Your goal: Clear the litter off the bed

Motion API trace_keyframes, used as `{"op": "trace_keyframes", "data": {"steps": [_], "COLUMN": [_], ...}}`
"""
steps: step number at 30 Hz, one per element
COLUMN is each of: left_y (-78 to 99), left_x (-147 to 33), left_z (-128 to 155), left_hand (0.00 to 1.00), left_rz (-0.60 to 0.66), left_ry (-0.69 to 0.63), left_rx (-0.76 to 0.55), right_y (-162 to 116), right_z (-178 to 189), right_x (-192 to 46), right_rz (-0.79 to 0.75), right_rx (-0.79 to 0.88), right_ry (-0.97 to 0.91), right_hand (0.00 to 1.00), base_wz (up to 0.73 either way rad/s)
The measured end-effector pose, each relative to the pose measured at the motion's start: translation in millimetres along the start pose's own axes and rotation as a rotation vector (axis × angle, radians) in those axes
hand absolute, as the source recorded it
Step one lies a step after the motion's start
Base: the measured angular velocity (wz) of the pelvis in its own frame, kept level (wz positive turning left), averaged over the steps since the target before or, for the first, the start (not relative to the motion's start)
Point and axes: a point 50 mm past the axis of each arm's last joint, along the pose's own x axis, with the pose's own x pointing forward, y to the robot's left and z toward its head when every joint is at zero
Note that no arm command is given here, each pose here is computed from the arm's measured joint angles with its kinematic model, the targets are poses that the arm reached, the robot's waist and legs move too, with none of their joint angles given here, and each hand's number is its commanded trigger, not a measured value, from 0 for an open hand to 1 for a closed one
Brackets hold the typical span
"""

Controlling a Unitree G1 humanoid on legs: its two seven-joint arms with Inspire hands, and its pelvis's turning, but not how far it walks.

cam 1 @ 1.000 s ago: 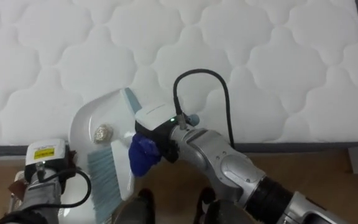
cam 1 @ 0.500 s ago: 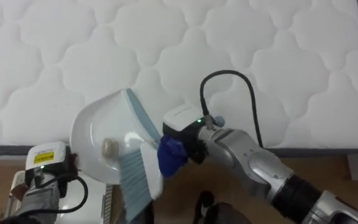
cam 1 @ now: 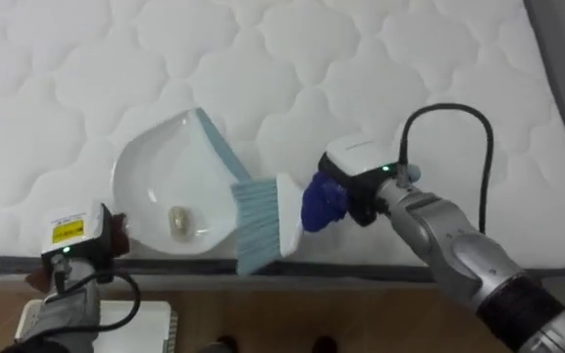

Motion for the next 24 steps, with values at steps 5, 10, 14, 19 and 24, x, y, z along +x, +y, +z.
{"op": "trace_keyframes", "data": {"steps": [5,10,14,19,24], "left_y": [-5.0,-16.4,-24.9,-10.5,1.8], "left_x": [-11.2,-35.5,-49.6,-47.1,-43.6], "left_z": [2,3,-7,-9,-6], "left_hand": [1.0,1.0,1.0,1.0,1.0], "left_rz": [0.014,0.012,-0.005,0.052,0.086], "left_ry": [-0.013,-0.029,0.022,0.037,0.017], "left_rx": [-0.054,-0.127,-0.174,-0.238,-0.283], "right_y": [-8,8,24,21,17], "right_z": [-9,-36,-55,-81,-87], "right_x": [-10,-31,-48,-62,-66], "right_rz": [-0.098,-0.139,-0.168,-0.304,-0.393], "right_rx": [0.082,0.251,0.406,0.649,0.773], "right_ry": [0.037,0.163,0.265,0.381,0.412], "right_hand": [1.0,0.39,0.0,0.0,0.0], "base_wz": [-0.01,0.06,0.28,0.5,0.19]}}
